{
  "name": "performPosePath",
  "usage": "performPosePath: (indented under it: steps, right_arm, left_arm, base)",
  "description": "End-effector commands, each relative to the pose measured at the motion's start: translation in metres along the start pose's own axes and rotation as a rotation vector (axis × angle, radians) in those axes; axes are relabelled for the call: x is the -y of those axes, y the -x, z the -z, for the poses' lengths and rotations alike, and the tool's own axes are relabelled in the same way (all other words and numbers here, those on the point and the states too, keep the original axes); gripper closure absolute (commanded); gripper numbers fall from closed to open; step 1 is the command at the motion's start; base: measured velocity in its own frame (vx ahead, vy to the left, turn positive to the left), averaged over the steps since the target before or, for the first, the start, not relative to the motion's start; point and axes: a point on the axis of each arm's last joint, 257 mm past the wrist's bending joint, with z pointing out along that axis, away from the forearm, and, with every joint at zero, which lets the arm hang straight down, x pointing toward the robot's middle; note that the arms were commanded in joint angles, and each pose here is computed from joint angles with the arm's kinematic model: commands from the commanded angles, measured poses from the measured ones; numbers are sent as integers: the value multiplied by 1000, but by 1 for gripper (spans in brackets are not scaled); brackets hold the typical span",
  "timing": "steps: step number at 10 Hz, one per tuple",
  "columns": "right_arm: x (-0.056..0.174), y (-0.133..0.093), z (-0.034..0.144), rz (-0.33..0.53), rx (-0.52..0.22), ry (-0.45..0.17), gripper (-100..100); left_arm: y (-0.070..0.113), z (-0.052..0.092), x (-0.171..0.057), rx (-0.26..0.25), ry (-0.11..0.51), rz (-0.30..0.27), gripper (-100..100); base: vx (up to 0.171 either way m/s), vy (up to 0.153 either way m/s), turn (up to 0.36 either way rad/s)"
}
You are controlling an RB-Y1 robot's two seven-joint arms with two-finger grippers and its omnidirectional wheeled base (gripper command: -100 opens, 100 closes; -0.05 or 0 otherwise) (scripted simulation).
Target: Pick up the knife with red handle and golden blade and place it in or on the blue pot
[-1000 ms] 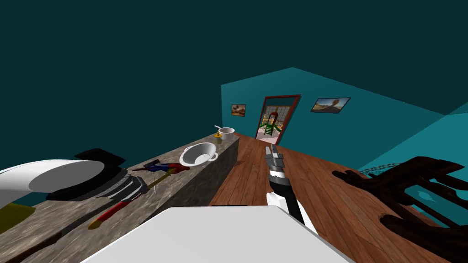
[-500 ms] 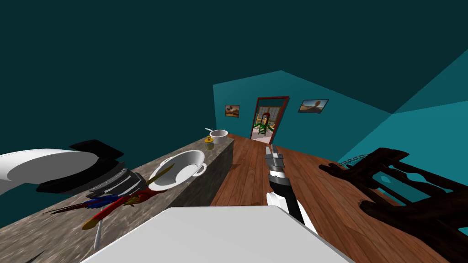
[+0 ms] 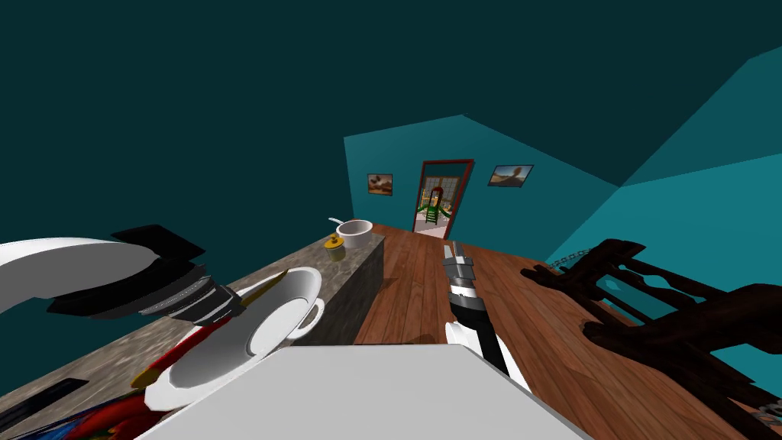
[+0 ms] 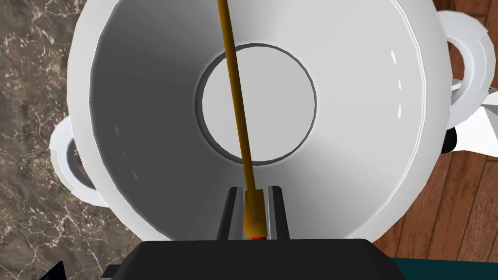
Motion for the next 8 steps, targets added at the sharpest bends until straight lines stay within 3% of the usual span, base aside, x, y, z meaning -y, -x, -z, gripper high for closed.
performPosePath:
  steps: [1, 5, 6, 7, 8]
  right_arm:
    - [0, 0, 0, 0, 0, 0, 0]
    - [0, 0, 0, 0, 0, 0, 0]
    - [0, 0, 0, 0, 0, 0, 0]
    - [0, 0, 0, 0, 0, 0, 0]
    - [0, 0, 0, 0, 0, 0, 0]
  left_arm:
    - [0, 0, 0, 0, 0, 0, -100]
    - [0, 0, 0, -1, 0, -1, -100]
    - [0, 0, 0, -1, 0, -1, 0]
    - [-4, 12, -7, -5, 2, -5, -100]
    - [-6, 17, -11, -6, 4, -7, -100]
  base:
    - [21, -1, 2]
    - [3, 0, -1]
    - [0, 0, 0]
    - [14, 23, 44]
    - [28, 45, 42]
